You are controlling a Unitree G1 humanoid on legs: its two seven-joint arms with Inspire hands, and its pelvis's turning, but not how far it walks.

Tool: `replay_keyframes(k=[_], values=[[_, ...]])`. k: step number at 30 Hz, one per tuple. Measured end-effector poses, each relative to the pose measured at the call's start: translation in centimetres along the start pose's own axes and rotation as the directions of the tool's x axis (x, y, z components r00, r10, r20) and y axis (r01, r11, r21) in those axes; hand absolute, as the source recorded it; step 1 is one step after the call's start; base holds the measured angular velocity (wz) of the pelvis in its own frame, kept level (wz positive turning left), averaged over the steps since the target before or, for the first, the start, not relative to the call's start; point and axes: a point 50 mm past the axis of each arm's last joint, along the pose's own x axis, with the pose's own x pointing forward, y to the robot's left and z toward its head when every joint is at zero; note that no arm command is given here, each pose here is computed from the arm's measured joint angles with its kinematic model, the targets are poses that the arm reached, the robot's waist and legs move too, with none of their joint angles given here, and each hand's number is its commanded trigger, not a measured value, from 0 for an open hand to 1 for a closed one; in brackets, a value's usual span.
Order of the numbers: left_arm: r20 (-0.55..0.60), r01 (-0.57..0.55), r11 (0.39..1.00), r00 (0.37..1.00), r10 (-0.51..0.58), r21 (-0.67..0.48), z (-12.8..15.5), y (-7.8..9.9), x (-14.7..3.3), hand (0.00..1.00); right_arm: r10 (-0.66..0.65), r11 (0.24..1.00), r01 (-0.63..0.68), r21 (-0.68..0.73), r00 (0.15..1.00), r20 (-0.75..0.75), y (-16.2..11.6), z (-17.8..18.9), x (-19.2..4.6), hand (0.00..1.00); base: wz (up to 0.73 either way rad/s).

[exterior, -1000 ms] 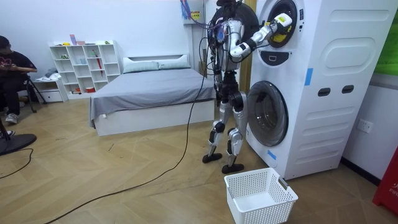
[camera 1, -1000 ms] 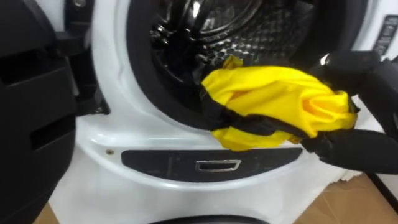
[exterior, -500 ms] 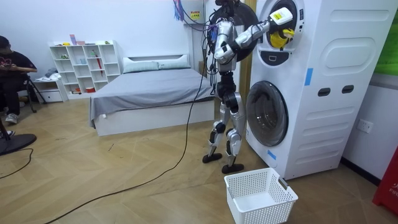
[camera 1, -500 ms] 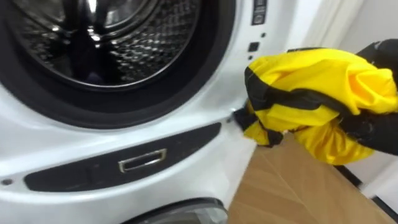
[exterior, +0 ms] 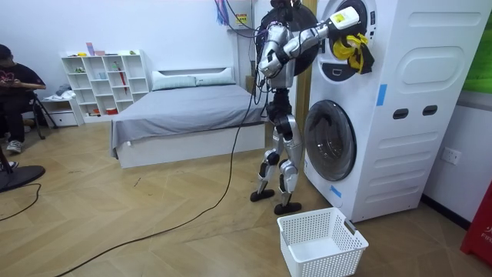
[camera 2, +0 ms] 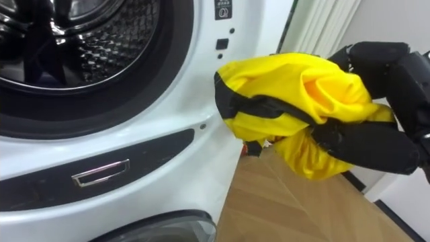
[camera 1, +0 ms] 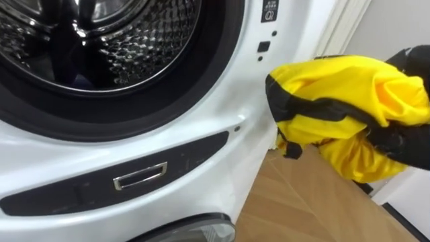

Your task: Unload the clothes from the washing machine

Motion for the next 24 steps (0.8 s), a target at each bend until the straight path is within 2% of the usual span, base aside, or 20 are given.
replay_keyframes(k=[6, 9, 12, 14, 17, 20, 24], values=[[-0.007, 0.010, 1.000, 1.000, -0.009, 0.021, -0.1, -0.2, 0.0, 0.00, 0.028, 0.999, -0.025, 0.033, 0.995, -0.096, 0.4, -1.7, -0.9, 1.00, -0.04], [-0.004, 0.019, 0.999, 1.000, -0.019, 0.048, 0.1, -0.4, 0.0, 0.00, 0.042, 0.997, -0.030, 0.067, 0.982, -0.186, 0.6, -3.5, -1.7, 1.00, -0.08], [-0.016, 0.028, 0.998, 0.999, -0.027, 0.056, 0.6, -0.6, 0.2, 0.00, 0.081, 0.989, -0.034, 0.143, 0.939, -0.334, 1.7, -6.8, -3.1, 1.00, -0.09], [0.003, 0.040, 0.994, 0.999, -0.041, 0.099, 1.6, -0.9, 0.3, 0.00, 0.164, 0.976, -0.065, 0.207, 0.846, -0.507, 3.8, -10.2, -5.3, 1.00, -0.06], [0.017, 0.054, 0.986, 0.998, -0.057, 0.155, 2.5, -1.4, 0.4, 0.00, 0.245, 0.961, -0.087, 0.263, 0.714, -0.656, 6.0, -13.5, -7.9, 1.00, -0.03], [0.055, 0.050, 0.990, 0.997, -0.058, 0.128, 4.2, -1.4, 0.6, 0.00, 0.274, 0.951, -0.047, 0.307, 0.593, -0.757, 7.1, -16.1, -10.6, 1.00, -0.07], [0.068, 0.045, 0.990, 0.996, -0.055, 0.136, 5.0, -1.1, 0.7, 0.00, 0.278, 0.953, -0.046, 0.300, 0.525, -0.804, 7.8, -17.8, -10.9, 1.00, -0.07]])
